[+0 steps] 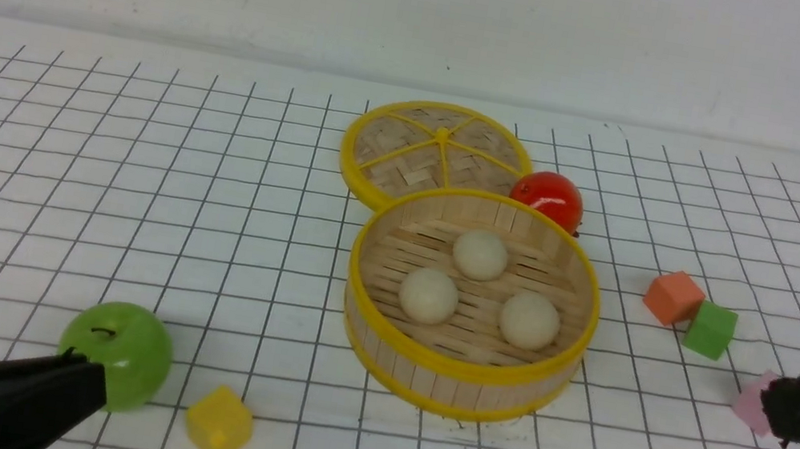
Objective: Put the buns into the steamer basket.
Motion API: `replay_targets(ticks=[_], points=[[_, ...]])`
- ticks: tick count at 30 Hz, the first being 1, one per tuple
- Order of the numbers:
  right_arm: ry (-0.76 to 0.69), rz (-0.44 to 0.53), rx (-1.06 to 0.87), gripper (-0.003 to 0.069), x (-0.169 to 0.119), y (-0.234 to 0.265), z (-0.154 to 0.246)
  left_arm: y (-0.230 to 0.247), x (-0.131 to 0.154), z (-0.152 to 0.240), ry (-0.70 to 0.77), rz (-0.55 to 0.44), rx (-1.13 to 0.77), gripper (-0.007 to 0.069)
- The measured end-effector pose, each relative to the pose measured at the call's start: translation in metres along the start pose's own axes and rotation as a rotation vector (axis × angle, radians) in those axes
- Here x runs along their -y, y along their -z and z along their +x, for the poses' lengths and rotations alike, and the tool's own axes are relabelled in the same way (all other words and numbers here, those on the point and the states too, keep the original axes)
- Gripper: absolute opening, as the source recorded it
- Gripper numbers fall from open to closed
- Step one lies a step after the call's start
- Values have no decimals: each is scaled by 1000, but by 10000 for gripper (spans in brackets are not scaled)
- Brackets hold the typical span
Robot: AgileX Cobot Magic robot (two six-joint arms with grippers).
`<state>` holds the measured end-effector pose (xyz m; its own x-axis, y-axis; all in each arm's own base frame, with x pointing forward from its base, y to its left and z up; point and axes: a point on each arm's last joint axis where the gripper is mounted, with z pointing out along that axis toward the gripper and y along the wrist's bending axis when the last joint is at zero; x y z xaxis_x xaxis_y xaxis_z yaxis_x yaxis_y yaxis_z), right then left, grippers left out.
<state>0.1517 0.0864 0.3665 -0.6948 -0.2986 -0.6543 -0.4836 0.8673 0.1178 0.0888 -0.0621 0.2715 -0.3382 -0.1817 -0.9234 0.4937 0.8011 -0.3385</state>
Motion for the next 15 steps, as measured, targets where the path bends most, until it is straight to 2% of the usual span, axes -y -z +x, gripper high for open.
replay_targets(ticks=[3, 6, 8, 11, 15], points=[[-36, 58, 254, -10, 12, -3, 52, 0, 0, 0, 0, 0, 0, 71], [-96, 170, 495, -10, 28, -16, 116, 0, 0, 0, 0, 1, -5, 74], [-125, 237, 589, -10, 34, -23, 148, 0, 0, 1, 0, 1, -8, 74], [-168, 317, 633, -10, 40, -48, 196, 0, 0, 1, 0, 1, -9, 74], [-217, 354, 584, -10, 43, -62, 218, 0, 0, 1, 0, 1, -10, 74]])
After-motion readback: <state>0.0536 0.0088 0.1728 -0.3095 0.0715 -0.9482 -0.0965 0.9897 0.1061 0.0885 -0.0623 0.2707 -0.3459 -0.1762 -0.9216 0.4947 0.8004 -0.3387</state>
